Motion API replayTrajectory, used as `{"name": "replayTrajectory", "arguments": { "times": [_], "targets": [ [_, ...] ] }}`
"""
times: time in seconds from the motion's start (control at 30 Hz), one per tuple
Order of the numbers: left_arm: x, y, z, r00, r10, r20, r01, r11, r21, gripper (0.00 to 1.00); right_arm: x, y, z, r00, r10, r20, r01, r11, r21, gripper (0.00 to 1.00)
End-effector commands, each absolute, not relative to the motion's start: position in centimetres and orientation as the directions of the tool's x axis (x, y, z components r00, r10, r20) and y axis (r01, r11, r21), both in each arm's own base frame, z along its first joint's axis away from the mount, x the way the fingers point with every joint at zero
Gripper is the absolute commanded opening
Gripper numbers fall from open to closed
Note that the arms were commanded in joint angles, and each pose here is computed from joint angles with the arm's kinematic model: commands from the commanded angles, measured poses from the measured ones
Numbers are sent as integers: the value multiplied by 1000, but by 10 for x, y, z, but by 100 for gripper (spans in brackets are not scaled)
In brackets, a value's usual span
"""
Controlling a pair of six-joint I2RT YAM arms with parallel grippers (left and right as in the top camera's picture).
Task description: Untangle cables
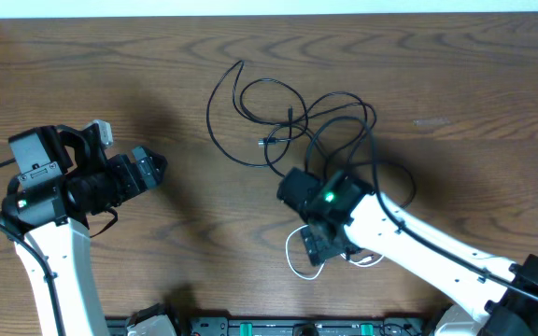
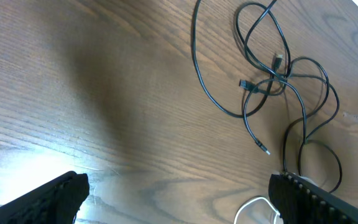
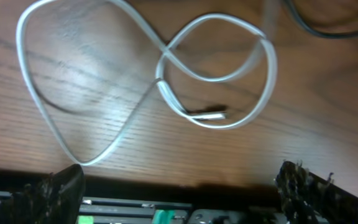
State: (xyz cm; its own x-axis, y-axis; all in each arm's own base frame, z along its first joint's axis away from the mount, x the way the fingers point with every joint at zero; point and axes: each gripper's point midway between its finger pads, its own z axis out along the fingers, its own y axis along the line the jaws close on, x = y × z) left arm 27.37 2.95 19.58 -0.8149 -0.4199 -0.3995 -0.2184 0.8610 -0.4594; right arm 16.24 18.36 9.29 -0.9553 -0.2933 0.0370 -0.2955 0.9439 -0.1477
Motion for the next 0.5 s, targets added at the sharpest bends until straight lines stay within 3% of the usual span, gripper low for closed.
{"name": "replayTrajectory", "arguments": {
  "times": [0.0,0.23,0.47],
  "targets": [
    [275,28,204,-808,-407,-425,-192,865,-463,98,141,188,73,-943,-324,74,-331,937,-112,96],
    [275,28,204,-808,-407,-425,-192,865,-463,98,130,183,38,-944,-320,78,-327,940,-97,97],
    [275,28,204,-808,-407,-425,-192,865,-463,98,139,199,8,-948,-318,-20,-318,948,-14,99]
  ]
}}
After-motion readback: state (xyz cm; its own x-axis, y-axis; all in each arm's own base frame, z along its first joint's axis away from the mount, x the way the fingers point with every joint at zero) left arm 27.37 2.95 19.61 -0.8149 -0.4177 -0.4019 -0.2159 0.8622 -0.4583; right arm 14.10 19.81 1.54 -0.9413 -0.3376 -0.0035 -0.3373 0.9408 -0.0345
